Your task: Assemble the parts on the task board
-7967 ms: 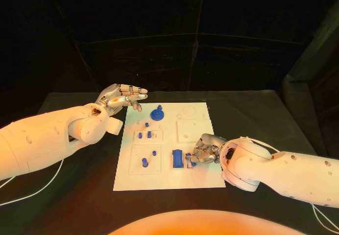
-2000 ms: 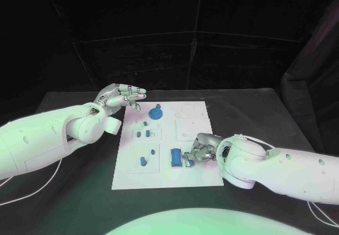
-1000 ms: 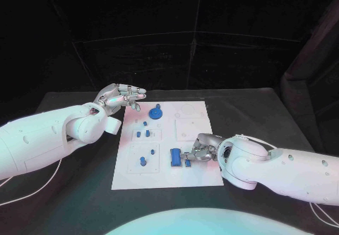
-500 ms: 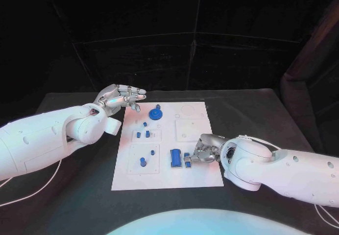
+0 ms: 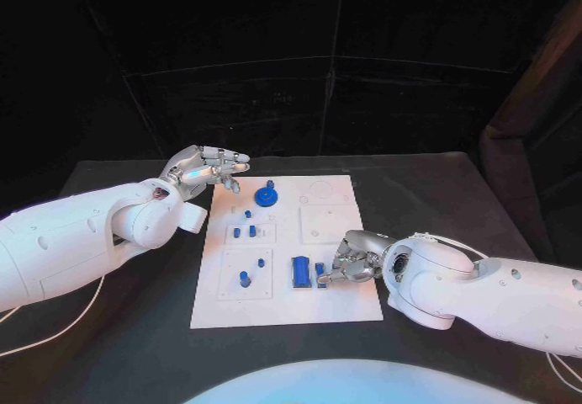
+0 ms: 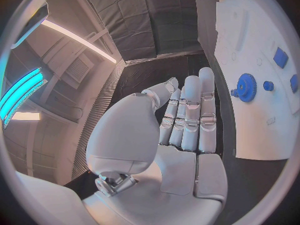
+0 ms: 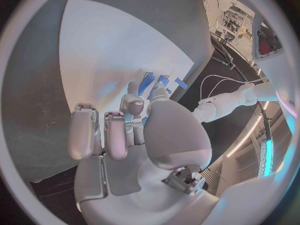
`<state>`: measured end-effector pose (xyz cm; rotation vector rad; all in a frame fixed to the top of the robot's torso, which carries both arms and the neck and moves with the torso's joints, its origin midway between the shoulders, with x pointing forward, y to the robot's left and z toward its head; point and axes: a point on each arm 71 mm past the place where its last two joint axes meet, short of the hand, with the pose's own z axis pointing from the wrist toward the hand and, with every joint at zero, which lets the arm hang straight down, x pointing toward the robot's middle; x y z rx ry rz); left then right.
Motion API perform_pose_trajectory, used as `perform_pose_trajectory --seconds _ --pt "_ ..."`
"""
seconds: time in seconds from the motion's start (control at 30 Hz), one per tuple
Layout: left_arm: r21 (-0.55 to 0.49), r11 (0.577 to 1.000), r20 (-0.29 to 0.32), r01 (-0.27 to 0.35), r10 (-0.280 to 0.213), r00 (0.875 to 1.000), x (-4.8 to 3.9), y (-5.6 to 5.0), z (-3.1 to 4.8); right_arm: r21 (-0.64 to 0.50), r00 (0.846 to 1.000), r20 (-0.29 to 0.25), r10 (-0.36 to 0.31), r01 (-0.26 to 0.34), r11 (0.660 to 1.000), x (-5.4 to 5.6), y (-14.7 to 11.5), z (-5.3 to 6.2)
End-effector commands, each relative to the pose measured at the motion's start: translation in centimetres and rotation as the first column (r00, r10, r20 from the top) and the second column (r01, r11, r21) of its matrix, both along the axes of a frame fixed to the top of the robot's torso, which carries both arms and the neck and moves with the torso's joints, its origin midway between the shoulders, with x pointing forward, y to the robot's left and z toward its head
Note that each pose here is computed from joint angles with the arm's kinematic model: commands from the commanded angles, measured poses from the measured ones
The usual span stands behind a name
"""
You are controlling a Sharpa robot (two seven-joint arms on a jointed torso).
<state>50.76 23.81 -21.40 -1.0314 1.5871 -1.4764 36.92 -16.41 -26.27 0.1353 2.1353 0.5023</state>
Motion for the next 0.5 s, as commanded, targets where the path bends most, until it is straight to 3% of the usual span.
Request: perform_pose_trajectory --seconds 0.03,0.5 --pt "-0.008 1.000 0.005 0.006 -0.006 1.000 0.03 -0.11 0.14 0.004 1.000 -0.005 0.023 -0.023 1.000 -0.05 0.11 0.01" --pt "-0.006 1.000 0.004 0.003 -0.003 1.000 0.04 -0.08 0.13 -0.009 1.000 -0.012 0.021 -0.021 1.000 0.22 0.07 -0.27"
